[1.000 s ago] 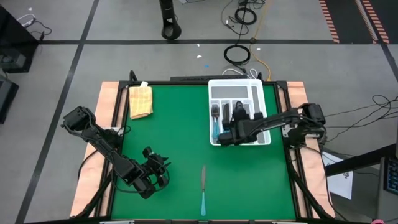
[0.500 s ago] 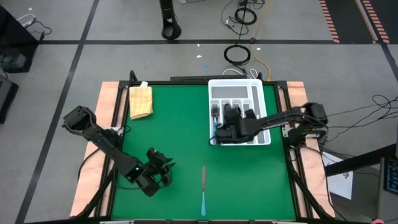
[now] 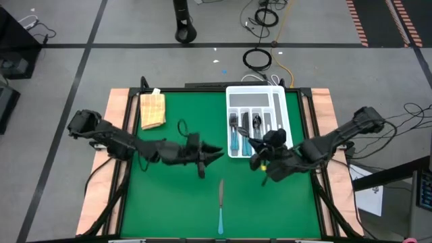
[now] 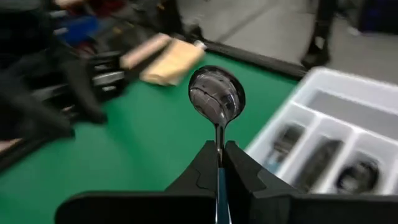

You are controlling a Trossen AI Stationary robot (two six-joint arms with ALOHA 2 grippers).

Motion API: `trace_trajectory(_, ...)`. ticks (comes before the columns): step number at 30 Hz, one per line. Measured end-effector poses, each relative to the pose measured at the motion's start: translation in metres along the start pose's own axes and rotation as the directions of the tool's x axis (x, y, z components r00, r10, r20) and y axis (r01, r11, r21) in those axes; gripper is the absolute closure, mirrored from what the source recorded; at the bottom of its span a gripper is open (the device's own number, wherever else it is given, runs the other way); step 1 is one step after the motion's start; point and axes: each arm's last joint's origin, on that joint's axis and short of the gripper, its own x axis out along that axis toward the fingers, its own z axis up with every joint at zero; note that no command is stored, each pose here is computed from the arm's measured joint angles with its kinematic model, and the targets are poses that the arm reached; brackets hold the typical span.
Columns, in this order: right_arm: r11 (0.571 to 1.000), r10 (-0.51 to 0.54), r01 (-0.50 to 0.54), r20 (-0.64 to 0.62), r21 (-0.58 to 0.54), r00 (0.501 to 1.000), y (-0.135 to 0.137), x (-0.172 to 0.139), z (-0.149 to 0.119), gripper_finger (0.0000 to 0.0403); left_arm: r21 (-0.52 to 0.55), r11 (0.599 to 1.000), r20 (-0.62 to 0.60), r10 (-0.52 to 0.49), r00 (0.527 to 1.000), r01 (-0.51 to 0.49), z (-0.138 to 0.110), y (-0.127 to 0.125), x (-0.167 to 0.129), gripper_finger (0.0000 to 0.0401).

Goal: Sort silverware
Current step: Put the blue spoon into the silverware organizer

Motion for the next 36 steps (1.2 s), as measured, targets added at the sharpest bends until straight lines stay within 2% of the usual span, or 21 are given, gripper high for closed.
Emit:
trace_trajectory(3, 0.998, 0.07, -0.07, 0.035, -0.01, 0.997, 0.005, -0.012, 0.004, 0.0403, 0.021, 0.984, 0.141, -0.177, 0.974, 0.176, 0.022, 0.005, 0.007, 0.0293)
trace_trajectory(6, 0.993, 0.11, -0.108, 0.039, -0.036, 0.993, 0.007, -0.02, 0.005, 0.0403, 0.087, 0.973, 0.212, -0.227, 0.951, 0.213, 0.033, 0.011, 0.008, 0.0293)
trace_trajectory(8, 0.992, 0.119, -0.117, 0.036, -0.055, 0.992, 0.008, -0.022, 0.003, 0.0403, 0.088, 0.966, 0.206, -0.256, 0.944, 0.243, 0.036, 0.016, 0.01, 0.0293)
trace_trajectory(10, 0.988, 0.134, -0.131, 0.036, -0.077, 0.99, 0.01, -0.024, 0.002, 0.0403, -0.034, 0.939, 0.174, -0.331, 0.928, 0.341, 0.042, 0.024, 0.015, 0.0293)
trace_trajectory(12, 0.984, 0.161, -0.156, 0.049, -0.089, 0.986, 0.014, -0.026, 0.003, 0.0403, -0.213, 0.886, 0.153, -0.386, 0.91, 0.412, 0.044, 0.034, 0.022, 0.0293)
trace_trajectory(14, 0.976, 0.193, -0.185, 0.061, -0.118, 0.979, 0.018, -0.028, 0.004, 0.0403, -0.314, 0.855, 0.095, -0.403, 0.91, 0.412, 0.038, 0.044, 0.027, 0.0293)
trace_trajectory(16, 0.97, 0.22, -0.21, 0.074, -0.123, 0.973, 0.022, -0.031, 0.005, 0.0403, -0.358, 0.849, 0.063, -0.394, 0.917, 0.39, 0.034, 0.05, 0.03, 0.0293)
trace_trajectory(18, 0.965, 0.244, -0.233, 0.083, -0.117, 0.966, 0.025, -0.033, 0.006, 0.0403, -0.35, 0.852, 0.087, -0.384, 0.919, 0.389, 0.038, 0.054, 0.031, 0.0292)
trace_trajectory(22, 0.958, 0.268, -0.257, 0.084, -0.128, 0.96, 0.027, -0.038, 0.005, 0.0403, -0.275, 0.892, 0.106, -0.342, 0.934, 0.358, 0.04, 0.059, 0.032, 0.0292)
trace_trajectory(27, 0.956, 0.26, -0.248, 0.066, -0.157, 0.963, 0.025, -0.038, 0.002, 0.0403, -0.454, 0.806, 0.123, -0.365, 0.923, 0.379, 0.043, 0.059, 0.031, 0.0292)
trace_trajectory(29, 0.951, 0.291, -0.282, 0.054, -0.126, 0.955, 0.028, -0.038, 0.003, 0.0403, -0.412, 0.822, 0.126, -0.376, 0.918, 0.393, 0.044, 0.059, 0.031, 0.0292)
trace_trajectory(32, 0.934, 0.356, -0.355, 0.018, -0.039, 0.934, 0.031, -0.04, 0.005, 0.0403, -0.258, 0.865, 0.131, -0.41, 0.903, 0.431, 0.045, 0.056, 0.03, 0.0292)
trace_trajectory(36, 0.903, 0.374, -0.362, -0.01, 0.23, 0.927, 0.031, -0.043, 0.003, 0.0403, -0.037, 0.91, 0.133, -0.406, 0.904, 0.414, 0.044, 0.056, 0.03, 0.0292)
